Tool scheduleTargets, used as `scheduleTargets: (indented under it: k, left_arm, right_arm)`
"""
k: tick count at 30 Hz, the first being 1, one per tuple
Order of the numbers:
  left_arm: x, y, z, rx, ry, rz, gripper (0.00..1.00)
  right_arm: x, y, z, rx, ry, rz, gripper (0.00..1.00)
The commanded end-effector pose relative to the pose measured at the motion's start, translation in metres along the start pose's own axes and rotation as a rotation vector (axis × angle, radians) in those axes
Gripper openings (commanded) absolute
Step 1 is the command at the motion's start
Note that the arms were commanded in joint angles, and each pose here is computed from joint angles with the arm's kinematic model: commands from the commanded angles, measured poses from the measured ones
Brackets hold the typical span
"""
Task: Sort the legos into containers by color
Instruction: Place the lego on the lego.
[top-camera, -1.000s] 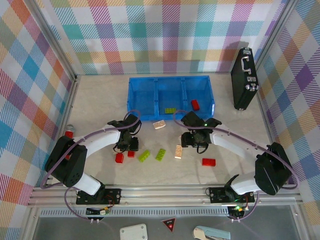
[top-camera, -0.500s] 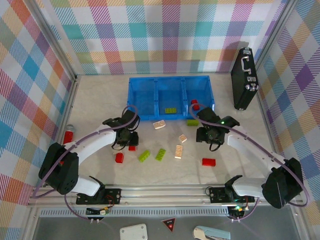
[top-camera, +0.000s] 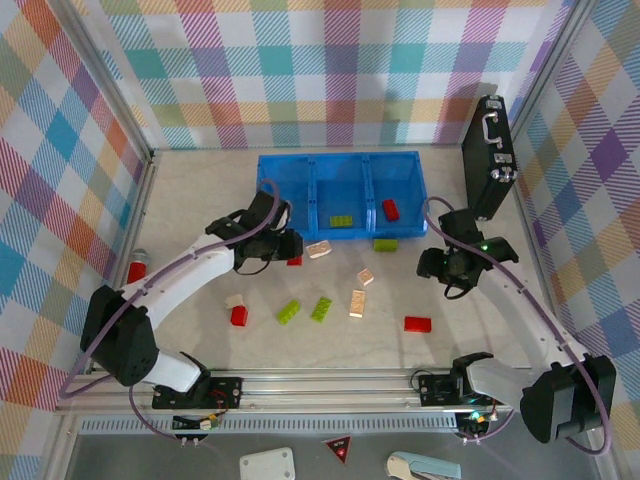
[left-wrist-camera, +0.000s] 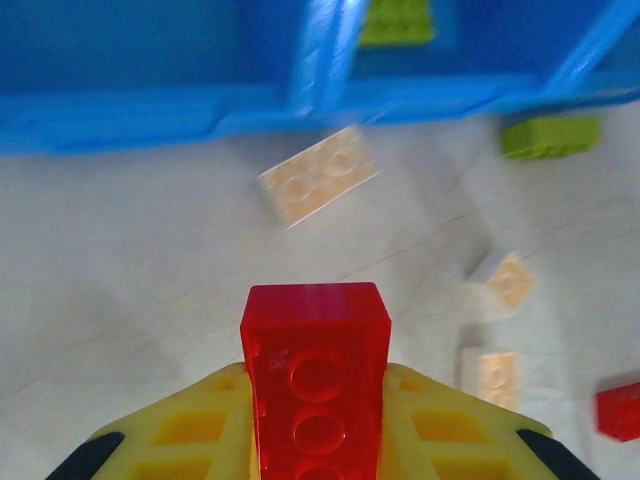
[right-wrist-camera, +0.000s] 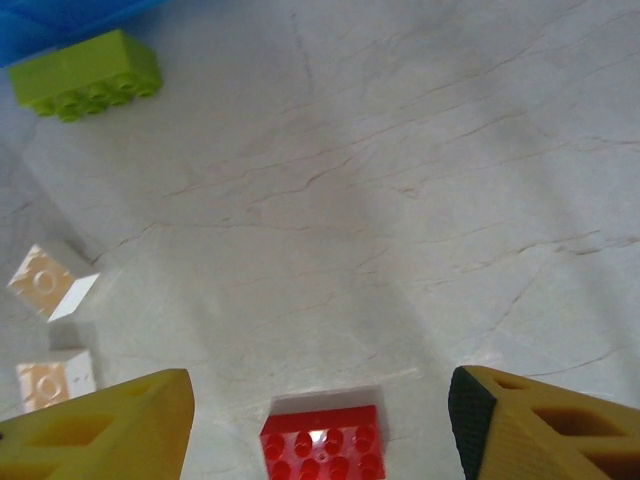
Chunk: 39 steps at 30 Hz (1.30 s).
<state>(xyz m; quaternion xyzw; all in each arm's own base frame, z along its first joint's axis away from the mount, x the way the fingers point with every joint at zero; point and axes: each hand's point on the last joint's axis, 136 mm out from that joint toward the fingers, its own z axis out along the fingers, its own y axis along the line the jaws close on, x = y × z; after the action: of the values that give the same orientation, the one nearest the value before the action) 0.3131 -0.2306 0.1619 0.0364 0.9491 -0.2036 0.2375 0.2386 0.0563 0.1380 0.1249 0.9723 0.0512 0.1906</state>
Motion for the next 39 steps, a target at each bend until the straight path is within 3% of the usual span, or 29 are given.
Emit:
scheduleTargets:
  k: [1,7,14,18,21,25,27,31,39]
  left_arm:
    - [-0.023,-0.041,0.004,0.134,-0.038,0.000,0.27]
    - [-0.056,-0.098,0.017,0.294,-0.109,0.018,0.24]
    - [-0.093,-0.156,0.030,0.398,-0.299,0.071,0.21]
    - [-0.104,-0.174,0.047,0.339,-0.423,0.097,0.20]
    - [-0.111,-0.167,0.059,0.186,-0.496,0.057,0.18]
    - [-0.117,-0.170,0.067,0.081,-0.586,0.032,0.17]
    - [-0.118,-0.171,0.075,0.030,-0.613,0.021,0.12]
    - [-0.116,-0.171,0.091,-0.034,-0.659,-0.031,0.07]
    - [-0.117,-0.201,0.098,-0.081,-0.765,0.002,0.00]
  right_arm:
    - [0.002,0.013,-0.007,-0.097,-0.009,-0.013,0.69]
    - [0.008,0.010,-0.008,-0.098,-0.009,0.002,0.69]
    - [0.010,0.003,-0.016,-0.084,-0.041,0.020,0.67]
    - [0.009,-0.001,-0.021,-0.069,-0.061,0.025,0.67]
    - [0.008,-0.005,-0.024,-0.056,-0.072,0.032,0.67]
    - [0.009,-0.007,-0.028,-0.055,-0.087,0.044,0.66]
    - [0.010,-0.007,-0.029,-0.063,-0.091,0.051,0.66]
    - [0.010,-0.007,-0.029,-0.062,-0.094,0.054,0.66]
    - [0.011,-0.006,-0.033,-0.083,-0.110,0.056,0.66]
